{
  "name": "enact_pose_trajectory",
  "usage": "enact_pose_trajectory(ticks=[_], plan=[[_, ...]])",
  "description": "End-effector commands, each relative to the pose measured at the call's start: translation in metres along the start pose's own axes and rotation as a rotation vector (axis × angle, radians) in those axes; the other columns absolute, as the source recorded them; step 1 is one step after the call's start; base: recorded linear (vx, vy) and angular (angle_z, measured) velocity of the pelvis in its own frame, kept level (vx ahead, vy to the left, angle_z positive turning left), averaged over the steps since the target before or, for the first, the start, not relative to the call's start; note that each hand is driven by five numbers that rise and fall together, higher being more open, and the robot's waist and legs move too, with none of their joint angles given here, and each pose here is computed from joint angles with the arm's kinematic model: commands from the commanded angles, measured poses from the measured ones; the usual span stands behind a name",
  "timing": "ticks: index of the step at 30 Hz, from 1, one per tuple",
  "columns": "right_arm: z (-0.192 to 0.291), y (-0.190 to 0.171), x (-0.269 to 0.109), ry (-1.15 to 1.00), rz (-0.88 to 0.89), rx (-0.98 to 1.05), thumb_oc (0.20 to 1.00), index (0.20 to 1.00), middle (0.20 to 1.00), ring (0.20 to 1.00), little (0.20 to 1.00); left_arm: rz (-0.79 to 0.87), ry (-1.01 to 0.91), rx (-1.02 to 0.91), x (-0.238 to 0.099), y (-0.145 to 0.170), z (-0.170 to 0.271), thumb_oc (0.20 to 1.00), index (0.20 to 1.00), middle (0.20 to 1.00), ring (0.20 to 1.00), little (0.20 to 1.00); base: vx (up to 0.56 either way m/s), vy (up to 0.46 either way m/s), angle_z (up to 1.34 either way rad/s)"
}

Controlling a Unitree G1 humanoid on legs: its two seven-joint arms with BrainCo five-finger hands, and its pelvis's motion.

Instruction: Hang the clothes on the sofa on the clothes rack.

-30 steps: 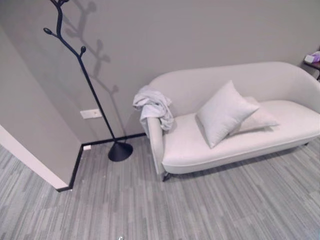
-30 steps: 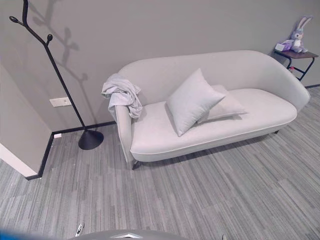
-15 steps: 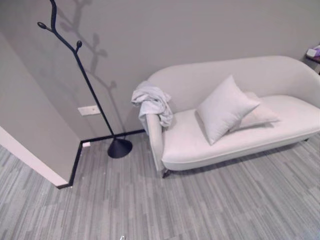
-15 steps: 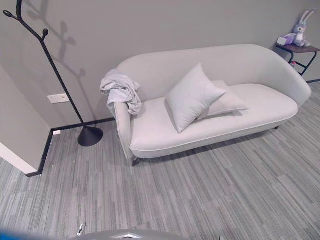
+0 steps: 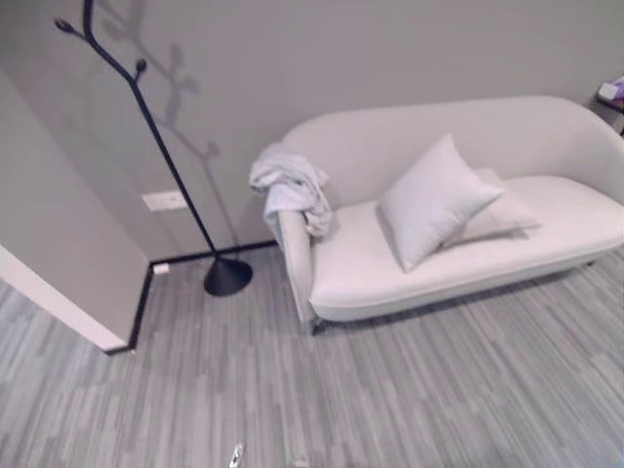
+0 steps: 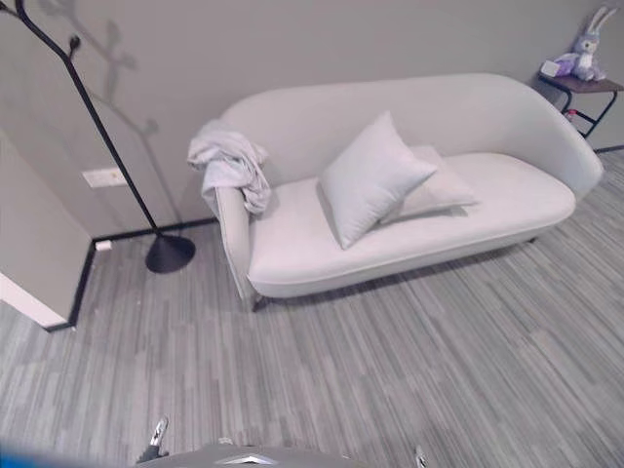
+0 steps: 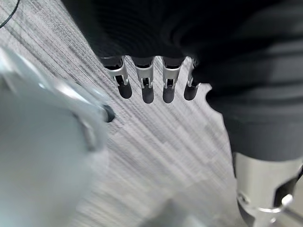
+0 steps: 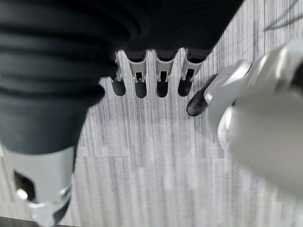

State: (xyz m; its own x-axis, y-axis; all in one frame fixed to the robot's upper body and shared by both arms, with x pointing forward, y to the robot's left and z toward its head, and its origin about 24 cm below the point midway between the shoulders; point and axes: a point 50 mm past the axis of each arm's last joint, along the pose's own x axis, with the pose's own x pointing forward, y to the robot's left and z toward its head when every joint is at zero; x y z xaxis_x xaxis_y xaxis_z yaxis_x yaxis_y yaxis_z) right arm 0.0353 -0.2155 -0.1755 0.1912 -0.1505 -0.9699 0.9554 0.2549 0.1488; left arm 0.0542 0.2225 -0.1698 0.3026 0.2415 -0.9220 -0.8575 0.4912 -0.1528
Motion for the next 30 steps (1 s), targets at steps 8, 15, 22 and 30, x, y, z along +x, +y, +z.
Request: enact_pose_trajectory(ticks=[8,15,22,30], plan=[[0.008,-0.005,-0.001,-0.017,-0.032,-0.089,1.000,1.000,1.000,1.000,1.000,-0.103,-0.011,0.184,0.002,-0.045,-0.008,1.000,1.000,1.000,1.000,1.000,0.25,0.362,0.08],[-0.005,0.011,0.001,0.007,0.045,-0.224,1.000,1.000,1.000,1.000,1.000,-0.226,-0.070,0.455,0.004,-0.068,0.012,1.000,1.000,1.000,1.000,1.000,0.30,0.439,0.00],[0.013,0.070,0.002,-0.065,0.222,-0.413,1.000,1.000,1.000,1.000,1.000,-0.334,-0.073,0.739,0.001,-0.081,0.013,1.000,1.000,1.000,1.000,1.000,0.34,0.354,0.03],[0.034,0.099,-0.004,-0.166,0.330,-0.372,1.000,1.000,1.000,1.000,1.000,-0.399,-0.071,0.867,-0.001,-0.093,0.005,1.000,1.000,1.000,1.000,1.000,0.35,-0.044,0.64]])
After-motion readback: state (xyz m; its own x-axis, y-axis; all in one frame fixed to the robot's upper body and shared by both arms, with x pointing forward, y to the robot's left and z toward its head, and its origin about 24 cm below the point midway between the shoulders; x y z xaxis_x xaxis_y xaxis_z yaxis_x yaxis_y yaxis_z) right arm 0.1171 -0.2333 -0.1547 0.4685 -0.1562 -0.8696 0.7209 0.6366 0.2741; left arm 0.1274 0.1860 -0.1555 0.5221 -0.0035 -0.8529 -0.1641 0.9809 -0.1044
